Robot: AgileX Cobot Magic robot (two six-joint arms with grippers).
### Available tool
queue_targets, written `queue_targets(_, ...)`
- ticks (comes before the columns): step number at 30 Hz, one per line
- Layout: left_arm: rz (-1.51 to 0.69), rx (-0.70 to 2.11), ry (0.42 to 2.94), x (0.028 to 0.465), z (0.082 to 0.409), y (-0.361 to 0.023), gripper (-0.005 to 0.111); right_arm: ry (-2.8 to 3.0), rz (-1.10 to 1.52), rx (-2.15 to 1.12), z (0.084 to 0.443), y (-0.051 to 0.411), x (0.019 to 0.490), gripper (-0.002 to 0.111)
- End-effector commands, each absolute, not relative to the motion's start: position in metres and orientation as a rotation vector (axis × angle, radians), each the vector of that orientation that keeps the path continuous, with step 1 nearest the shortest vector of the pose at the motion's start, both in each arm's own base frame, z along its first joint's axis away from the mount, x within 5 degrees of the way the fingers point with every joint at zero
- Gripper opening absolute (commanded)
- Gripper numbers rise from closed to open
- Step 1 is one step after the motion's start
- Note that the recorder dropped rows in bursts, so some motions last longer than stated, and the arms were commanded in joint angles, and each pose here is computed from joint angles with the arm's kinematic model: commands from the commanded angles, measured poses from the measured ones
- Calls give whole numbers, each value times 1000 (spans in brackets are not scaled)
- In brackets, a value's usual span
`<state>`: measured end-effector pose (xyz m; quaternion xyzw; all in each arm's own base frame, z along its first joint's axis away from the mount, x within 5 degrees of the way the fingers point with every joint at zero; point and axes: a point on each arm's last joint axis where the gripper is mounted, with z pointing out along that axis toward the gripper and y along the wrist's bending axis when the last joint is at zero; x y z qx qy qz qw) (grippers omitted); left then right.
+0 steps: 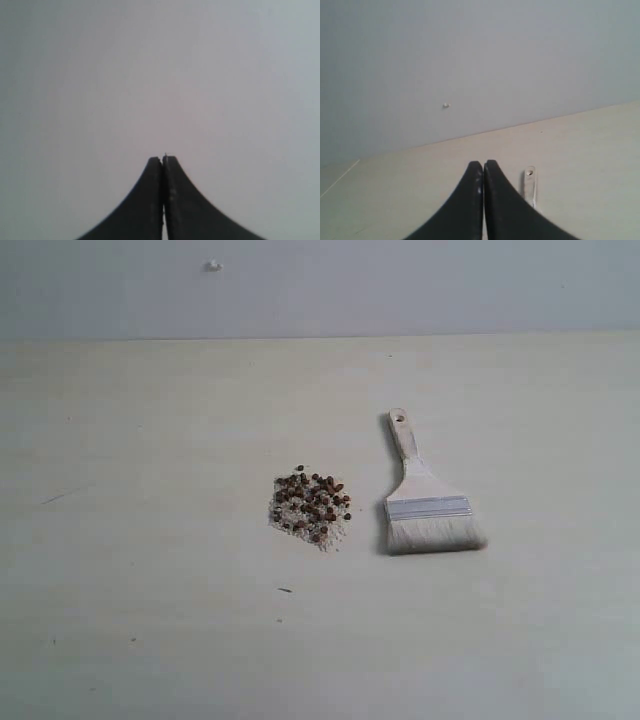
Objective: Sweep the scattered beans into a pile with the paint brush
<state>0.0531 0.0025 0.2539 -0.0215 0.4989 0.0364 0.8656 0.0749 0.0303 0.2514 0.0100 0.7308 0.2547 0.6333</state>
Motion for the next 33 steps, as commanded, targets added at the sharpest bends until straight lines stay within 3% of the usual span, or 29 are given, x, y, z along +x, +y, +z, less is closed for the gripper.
queue_targets(1,67,-47,1043,53,254,2,0,1684,611,12,249,32,73,0)
queue_targets(15,67,-47,1043,53,254,2,0,1684,611,12,249,32,73,0)
queue_targets(33,65,-48,1043,53,254,2,0,1627,245,-273,250,26,75,0)
